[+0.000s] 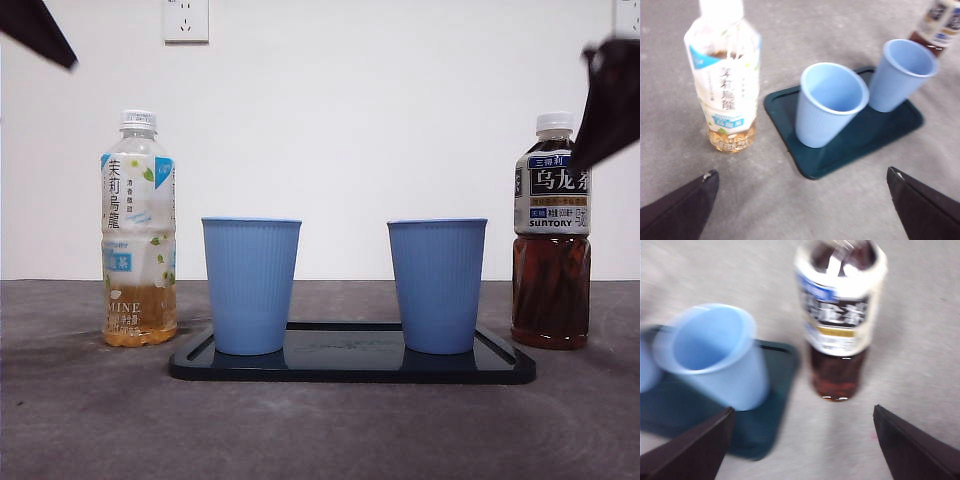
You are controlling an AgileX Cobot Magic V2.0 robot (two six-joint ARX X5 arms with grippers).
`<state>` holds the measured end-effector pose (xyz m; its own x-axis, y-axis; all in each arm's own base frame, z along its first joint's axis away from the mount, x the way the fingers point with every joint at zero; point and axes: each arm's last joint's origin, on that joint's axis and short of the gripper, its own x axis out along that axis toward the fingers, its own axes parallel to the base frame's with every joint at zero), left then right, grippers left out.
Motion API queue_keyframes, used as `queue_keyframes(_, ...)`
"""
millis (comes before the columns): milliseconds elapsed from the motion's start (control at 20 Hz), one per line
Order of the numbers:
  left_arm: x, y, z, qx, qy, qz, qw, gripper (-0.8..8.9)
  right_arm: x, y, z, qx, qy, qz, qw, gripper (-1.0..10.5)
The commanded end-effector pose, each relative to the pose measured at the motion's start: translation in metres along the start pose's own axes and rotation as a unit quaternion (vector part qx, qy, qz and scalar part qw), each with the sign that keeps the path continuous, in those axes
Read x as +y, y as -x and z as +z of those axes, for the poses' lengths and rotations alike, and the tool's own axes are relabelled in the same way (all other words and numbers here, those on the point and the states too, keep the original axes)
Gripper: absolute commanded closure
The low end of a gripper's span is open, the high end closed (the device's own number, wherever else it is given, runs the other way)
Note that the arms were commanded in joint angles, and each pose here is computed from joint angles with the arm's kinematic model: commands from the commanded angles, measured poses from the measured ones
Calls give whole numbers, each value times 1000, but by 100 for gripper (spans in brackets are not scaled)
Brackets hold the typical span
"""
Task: Pour the drink into the cup
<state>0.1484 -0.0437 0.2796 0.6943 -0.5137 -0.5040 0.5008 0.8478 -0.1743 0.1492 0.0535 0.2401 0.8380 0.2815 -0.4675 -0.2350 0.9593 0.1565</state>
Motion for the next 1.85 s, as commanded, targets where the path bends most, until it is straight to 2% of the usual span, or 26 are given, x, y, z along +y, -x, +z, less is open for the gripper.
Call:
queue_keyframes(50, 6, -17, -6, -3, 18, 3, 1000, 213, 6, 22, 3, -29, -26, 27, 999, 504)
queue_keyframes(300, 22, -60, -23, -17, 30, 41, 999, 213, 10, 60, -5, -69, -42, 71, 994, 505)
queue_keyframes(650, 38, -110, -32, -23, 26, 65, 997, 214, 7, 80, -7, -110, -50, 88, 989, 505)
queue_keyframes(850, 46, -131, -36, -38, 21, 74, 996, 215, 7, 81, -9, -108, -49, 94, 988, 505)
queue_keyframes(1550, 59, -167, -45, -86, -2, 83, 993, 232, 8, 81, -9, -106, -47, 98, 988, 505)
queue_keyframes(1850, 61, -170, -48, -82, -1, 100, 992, 266, 8, 81, -9, -106, -47, 98, 988, 505)
